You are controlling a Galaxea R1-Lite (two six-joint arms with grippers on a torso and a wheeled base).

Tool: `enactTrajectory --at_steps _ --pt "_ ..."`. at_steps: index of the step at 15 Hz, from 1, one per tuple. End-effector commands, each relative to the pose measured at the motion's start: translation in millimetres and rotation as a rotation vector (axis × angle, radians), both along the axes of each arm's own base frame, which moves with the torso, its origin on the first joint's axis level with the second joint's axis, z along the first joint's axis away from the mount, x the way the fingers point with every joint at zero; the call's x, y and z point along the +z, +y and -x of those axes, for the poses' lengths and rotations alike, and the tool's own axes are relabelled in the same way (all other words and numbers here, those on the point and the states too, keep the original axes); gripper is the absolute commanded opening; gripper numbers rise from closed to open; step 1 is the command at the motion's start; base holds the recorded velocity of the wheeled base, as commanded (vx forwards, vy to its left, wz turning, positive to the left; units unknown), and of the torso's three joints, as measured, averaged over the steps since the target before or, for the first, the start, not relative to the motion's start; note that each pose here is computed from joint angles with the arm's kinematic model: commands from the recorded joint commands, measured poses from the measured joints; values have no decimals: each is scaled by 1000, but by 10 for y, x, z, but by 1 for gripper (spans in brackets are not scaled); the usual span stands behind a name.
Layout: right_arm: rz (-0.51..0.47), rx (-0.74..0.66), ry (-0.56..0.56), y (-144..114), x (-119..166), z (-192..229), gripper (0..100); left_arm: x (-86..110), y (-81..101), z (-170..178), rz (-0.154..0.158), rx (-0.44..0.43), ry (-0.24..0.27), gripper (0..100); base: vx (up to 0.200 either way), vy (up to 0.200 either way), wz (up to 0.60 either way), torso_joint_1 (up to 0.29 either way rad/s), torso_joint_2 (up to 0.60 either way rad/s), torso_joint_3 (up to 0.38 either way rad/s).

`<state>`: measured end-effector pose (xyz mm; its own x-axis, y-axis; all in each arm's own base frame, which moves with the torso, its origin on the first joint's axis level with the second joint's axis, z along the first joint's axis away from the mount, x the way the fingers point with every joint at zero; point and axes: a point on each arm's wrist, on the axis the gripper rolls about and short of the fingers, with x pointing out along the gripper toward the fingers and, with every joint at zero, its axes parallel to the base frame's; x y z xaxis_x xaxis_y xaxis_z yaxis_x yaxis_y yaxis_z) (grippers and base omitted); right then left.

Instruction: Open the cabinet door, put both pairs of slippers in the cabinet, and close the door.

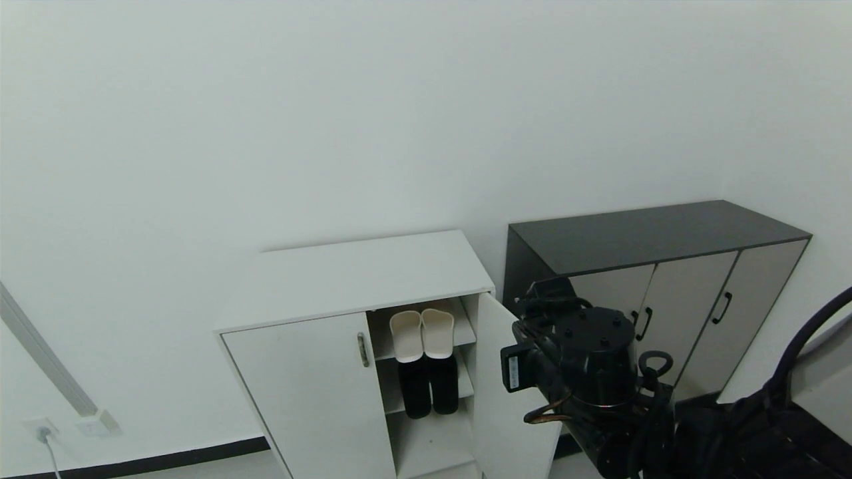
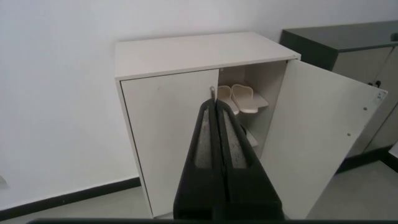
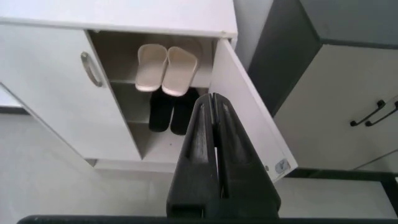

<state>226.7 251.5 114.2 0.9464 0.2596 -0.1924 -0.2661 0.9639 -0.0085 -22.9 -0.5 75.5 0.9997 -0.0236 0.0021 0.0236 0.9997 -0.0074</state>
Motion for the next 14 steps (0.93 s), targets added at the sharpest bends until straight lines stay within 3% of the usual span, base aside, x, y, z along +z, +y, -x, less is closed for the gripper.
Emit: enactTrajectory --at_steps 1,6,9,11,14 --pt "21 -9 8 -8 -62 -35 0 1 0 -1 -1 1 1 0 0 0 0 0 0 0" --pt "18 -36 14 -89 -85 -288 0 1 0 -1 -1 1 1 0 0 0 0 0 0 0" --pt "36 -127 75 -311 -17 -699 0 1 0 -1 0 2 1 0 0 0 0 0 0 0" --pt "-28 -112 127 -344 45 -870 0 1 0 -1 0 2 1 0 0 0 0 0 0 0" --pt "-45 -168 166 -484 -14 -1385 0 1 0 -1 0 1 1 0 0 0 0 0 0 0"
